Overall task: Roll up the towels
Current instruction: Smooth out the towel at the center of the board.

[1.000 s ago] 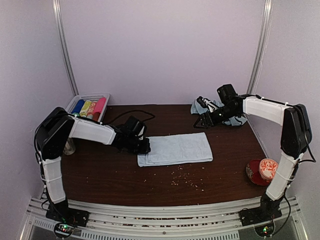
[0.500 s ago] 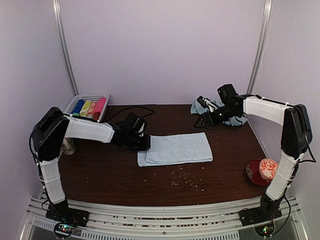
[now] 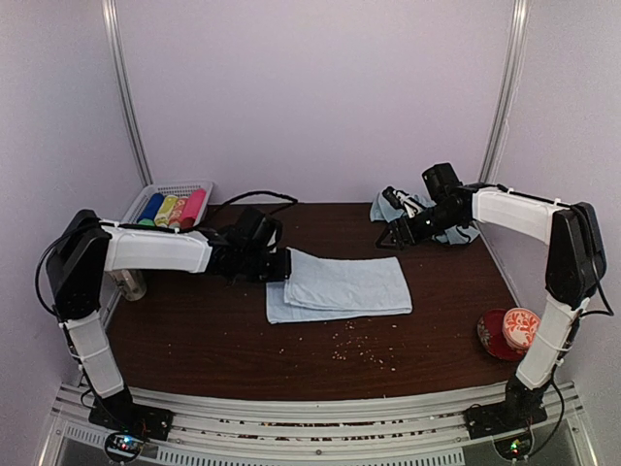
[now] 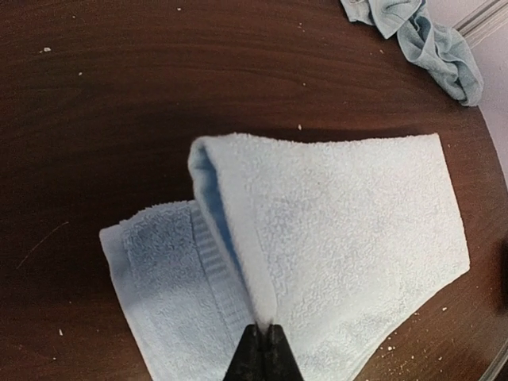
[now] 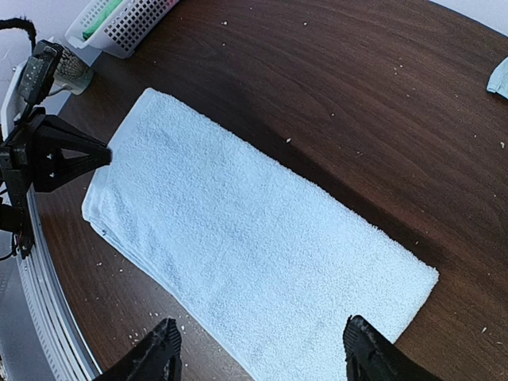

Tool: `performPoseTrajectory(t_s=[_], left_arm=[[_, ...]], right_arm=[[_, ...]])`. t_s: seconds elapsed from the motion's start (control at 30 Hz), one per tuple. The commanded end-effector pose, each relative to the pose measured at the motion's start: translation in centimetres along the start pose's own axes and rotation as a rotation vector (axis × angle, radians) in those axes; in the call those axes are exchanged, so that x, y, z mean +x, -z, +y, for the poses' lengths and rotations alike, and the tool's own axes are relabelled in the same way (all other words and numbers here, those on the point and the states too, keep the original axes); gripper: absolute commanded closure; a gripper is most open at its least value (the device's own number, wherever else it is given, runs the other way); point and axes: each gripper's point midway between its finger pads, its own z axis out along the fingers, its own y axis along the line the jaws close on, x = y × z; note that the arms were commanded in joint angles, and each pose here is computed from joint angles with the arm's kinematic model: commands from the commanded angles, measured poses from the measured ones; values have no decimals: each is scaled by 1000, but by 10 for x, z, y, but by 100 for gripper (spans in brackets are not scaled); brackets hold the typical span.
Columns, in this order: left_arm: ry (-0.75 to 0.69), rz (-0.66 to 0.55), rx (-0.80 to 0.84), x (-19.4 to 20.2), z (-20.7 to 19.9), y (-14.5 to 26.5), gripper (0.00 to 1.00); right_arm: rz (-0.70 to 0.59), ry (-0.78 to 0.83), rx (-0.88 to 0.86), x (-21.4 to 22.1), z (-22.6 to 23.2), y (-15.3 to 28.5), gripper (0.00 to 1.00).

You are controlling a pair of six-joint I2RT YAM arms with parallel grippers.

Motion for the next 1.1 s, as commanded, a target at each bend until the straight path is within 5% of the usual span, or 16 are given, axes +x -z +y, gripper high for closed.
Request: performPoseTrajectory(t_s=[0.0, 0.63, 1.07], left_arm=[[6, -71, -13, -18, -7, 19, 100], [-66, -194, -25, -39, -50, 56, 100], [-74, -254, -52, -55, -62, 78, 100]], right_arm=[[-30, 21, 19, -5, 0, 10, 30], [-22, -1, 87, -3, -15, 5, 28], [2, -16, 167, 2, -32, 1, 16]])
